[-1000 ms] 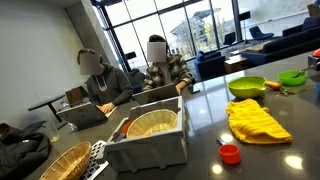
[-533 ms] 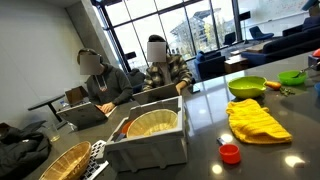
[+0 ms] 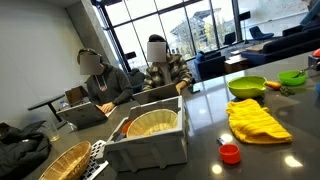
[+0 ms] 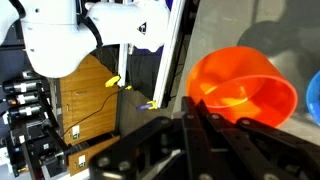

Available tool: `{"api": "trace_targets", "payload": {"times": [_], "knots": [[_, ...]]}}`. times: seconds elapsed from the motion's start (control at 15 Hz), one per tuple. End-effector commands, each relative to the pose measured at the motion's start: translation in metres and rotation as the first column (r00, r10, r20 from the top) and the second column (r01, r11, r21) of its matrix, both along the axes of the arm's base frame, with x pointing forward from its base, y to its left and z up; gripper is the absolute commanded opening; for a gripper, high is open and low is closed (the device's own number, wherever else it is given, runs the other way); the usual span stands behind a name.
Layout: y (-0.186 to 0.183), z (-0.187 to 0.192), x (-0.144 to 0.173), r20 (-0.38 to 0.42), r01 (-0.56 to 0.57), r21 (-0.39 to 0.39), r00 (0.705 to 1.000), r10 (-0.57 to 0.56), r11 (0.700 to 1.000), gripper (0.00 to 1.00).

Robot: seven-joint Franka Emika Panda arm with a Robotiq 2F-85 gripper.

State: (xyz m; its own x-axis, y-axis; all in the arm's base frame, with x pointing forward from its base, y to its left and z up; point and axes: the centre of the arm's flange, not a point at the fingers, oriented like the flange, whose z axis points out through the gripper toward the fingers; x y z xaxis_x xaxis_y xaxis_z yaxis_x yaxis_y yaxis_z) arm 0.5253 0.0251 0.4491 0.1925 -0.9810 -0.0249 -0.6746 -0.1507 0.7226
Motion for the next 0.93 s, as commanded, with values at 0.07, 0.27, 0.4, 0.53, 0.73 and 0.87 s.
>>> {"api": "trace_targets", "payload": {"times": [0.07, 0.27, 0.4, 0.53, 0.73, 0.87], "knots": [[0.047, -0.022, -0.062, 0.012, -0.034, 0.005, 0.999, 0.034, 0.999, 0.01], [0.07, -0.028, -0.069, 0.011, -0.016, 0.01, 1.0, 0.016, 1.0, 0.01], [0.083, -0.03, -0.069, 0.012, 0.005, 0.007, 1.0, -0.005, 1.0, 0.01], [0.092, -0.03, -0.068, 0.025, 0.039, -0.003, 0.999, -0.039, 0.999, 0.01], [0.101, -0.032, -0.063, 0.042, 0.094, -0.037, 0.995, -0.093, 0.995, 0.01], [0.104, -0.033, -0.063, 0.048, 0.117, -0.053, 0.992, -0.114, 0.992, 0.01]]}}
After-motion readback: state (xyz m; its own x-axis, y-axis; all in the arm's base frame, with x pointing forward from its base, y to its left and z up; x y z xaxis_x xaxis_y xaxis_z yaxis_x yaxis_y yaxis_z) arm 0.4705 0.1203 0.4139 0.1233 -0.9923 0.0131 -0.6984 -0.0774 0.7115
